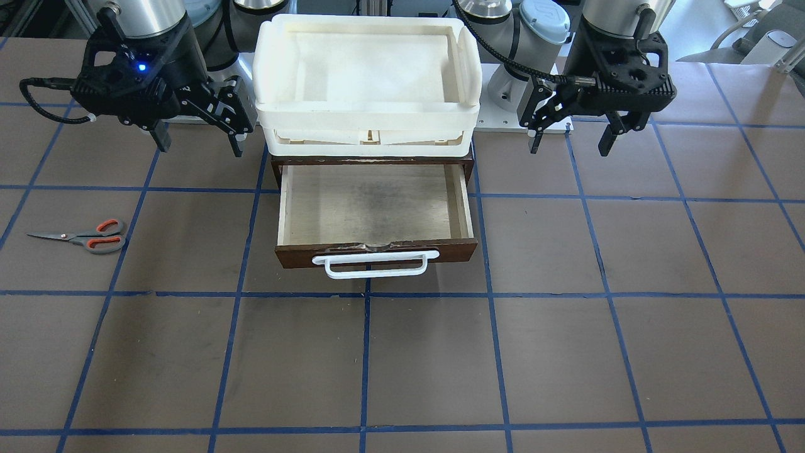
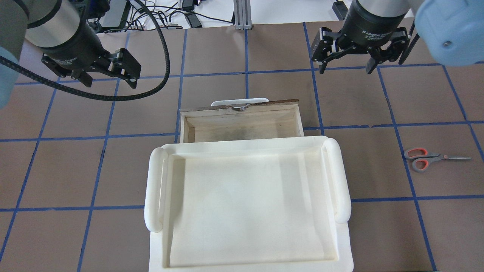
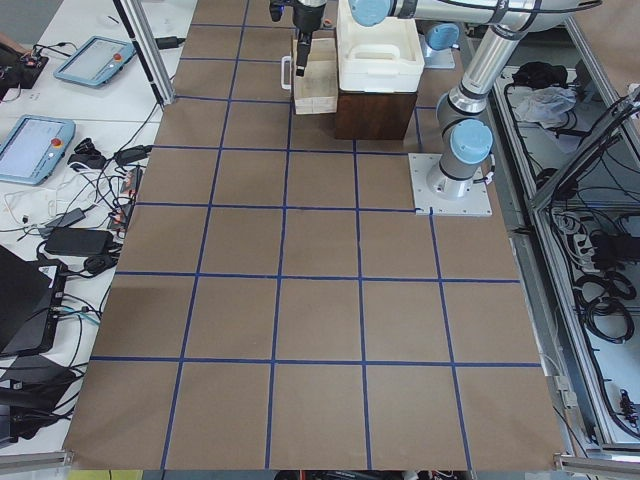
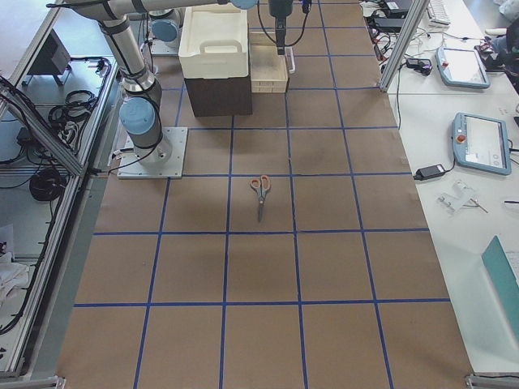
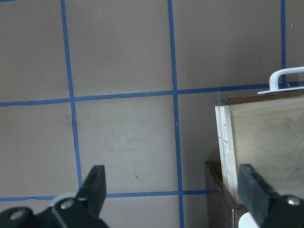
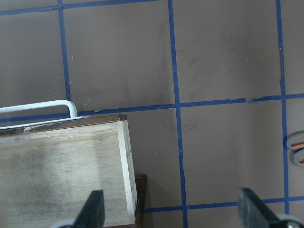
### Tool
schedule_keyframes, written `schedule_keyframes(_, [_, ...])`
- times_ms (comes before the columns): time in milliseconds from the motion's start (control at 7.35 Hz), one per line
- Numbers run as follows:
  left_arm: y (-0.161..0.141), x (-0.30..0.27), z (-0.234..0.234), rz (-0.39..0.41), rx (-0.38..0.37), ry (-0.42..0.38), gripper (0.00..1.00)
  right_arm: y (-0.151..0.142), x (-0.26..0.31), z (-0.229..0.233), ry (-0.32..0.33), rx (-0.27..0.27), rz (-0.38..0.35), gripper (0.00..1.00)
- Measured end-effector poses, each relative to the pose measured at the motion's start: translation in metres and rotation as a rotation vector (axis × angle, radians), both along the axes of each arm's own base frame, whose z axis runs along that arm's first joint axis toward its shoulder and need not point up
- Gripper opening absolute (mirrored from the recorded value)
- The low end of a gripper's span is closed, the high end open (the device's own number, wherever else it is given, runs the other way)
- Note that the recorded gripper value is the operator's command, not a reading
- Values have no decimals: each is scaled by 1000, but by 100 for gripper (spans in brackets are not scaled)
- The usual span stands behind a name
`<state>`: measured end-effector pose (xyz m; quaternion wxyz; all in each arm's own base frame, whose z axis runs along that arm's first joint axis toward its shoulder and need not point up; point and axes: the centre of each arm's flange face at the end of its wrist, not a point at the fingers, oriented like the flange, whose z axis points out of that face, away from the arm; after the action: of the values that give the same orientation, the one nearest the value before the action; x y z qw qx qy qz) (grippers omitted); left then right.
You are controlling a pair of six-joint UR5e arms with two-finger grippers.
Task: Put scissors in drawer and close it
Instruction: 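Move the right gripper toward the orange-and-grey scissors beside the drawer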
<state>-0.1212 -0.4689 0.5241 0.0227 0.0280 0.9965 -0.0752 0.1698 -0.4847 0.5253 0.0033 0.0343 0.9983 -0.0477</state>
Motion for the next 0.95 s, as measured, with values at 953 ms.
schedule_keyframes(953, [2,1,4,3,-3,0,100,-1,-9,-1,13,15,28,100])
